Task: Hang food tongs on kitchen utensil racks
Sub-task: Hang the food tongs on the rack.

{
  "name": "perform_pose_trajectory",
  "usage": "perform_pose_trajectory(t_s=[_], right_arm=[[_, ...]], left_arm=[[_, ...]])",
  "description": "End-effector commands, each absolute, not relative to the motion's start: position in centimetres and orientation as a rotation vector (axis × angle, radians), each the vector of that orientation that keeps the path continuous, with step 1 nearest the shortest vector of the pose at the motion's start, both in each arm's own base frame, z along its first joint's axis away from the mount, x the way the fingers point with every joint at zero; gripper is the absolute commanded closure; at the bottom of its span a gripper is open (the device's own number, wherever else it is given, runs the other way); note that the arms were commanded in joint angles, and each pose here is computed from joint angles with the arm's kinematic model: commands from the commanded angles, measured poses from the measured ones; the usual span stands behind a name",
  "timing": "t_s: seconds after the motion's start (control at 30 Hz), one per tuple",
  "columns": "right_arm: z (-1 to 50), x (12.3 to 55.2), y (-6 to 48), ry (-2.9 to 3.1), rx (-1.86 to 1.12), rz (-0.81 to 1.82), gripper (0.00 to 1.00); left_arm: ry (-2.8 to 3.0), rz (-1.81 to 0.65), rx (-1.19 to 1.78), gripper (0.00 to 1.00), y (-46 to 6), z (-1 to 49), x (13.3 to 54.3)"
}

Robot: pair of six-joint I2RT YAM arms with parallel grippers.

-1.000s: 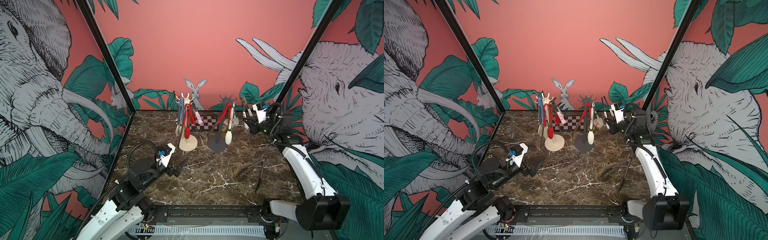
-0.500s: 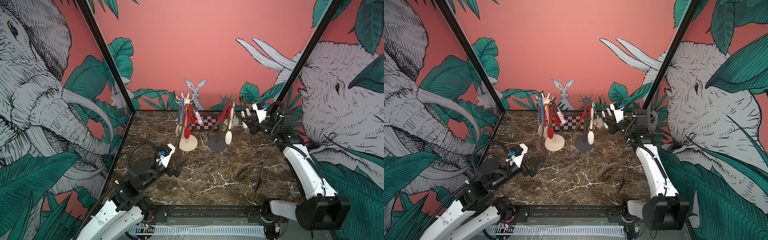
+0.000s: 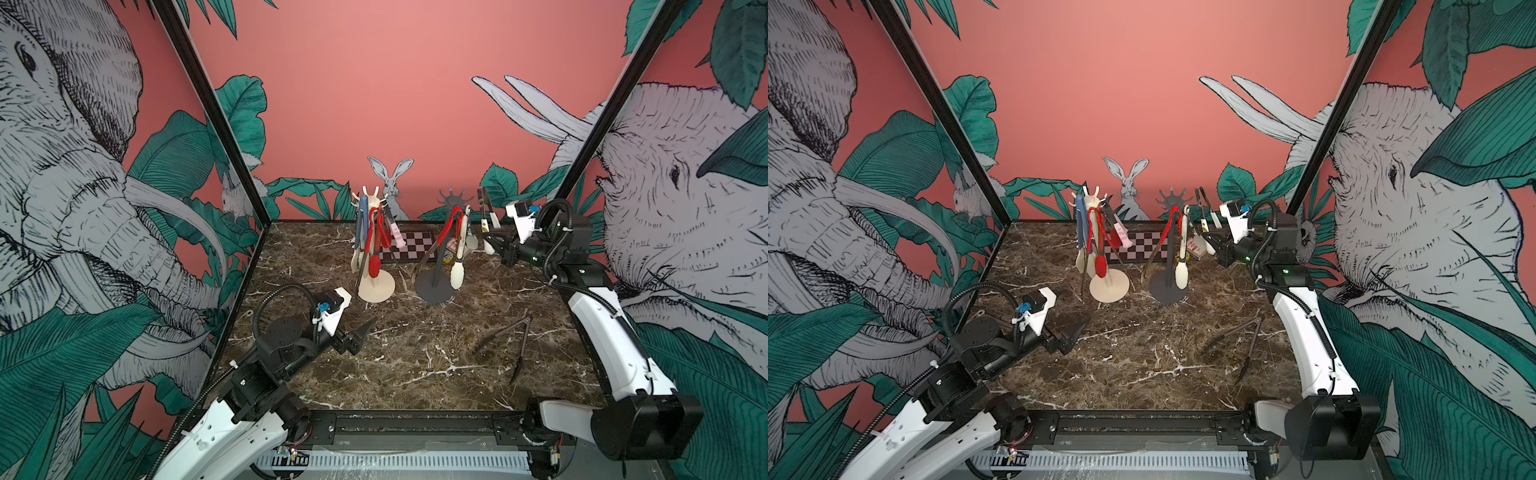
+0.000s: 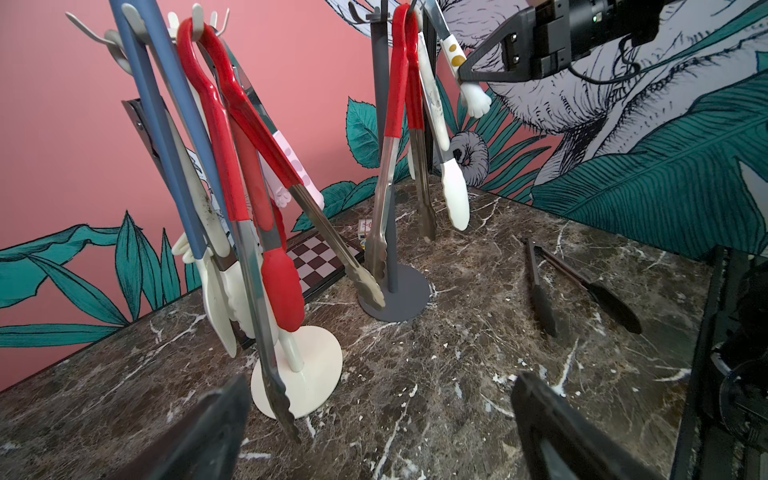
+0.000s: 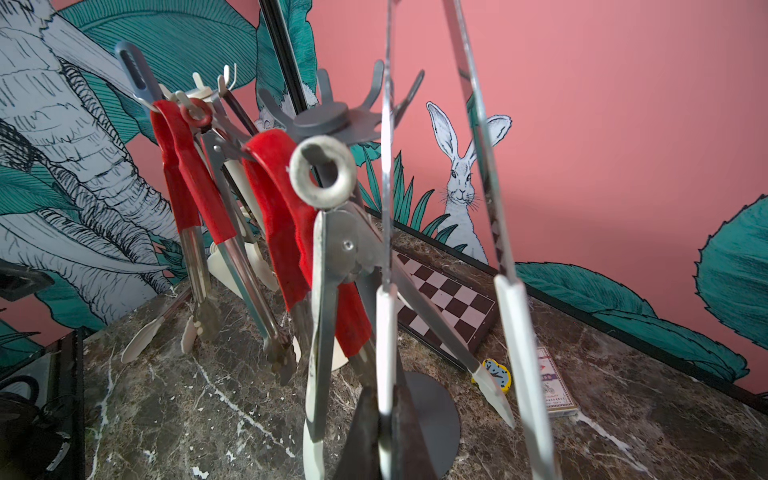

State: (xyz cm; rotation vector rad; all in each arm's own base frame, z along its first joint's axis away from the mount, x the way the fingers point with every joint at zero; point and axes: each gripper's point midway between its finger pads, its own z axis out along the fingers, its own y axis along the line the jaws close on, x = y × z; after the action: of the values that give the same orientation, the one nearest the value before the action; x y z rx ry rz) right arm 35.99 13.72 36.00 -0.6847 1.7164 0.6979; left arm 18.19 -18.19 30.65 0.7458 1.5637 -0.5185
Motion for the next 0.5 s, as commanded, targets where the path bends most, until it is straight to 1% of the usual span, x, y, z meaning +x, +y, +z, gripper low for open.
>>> perform_pose_trajectory(t_s=[0.0, 0.47], right_arm=[[38.31, 35.48, 14.24, 1.639, -0.732, 0.723, 1.00], [38.10, 35.38, 14.83, 1.651, -0.752, 0.797, 1.00]], left_arm=[[1.532, -0.529, 0.753, 0.00, -18.50, 31.00, 18.15], [1.534, -0.534, 0.753, 0.01, -18.44, 30.82, 18.01]])
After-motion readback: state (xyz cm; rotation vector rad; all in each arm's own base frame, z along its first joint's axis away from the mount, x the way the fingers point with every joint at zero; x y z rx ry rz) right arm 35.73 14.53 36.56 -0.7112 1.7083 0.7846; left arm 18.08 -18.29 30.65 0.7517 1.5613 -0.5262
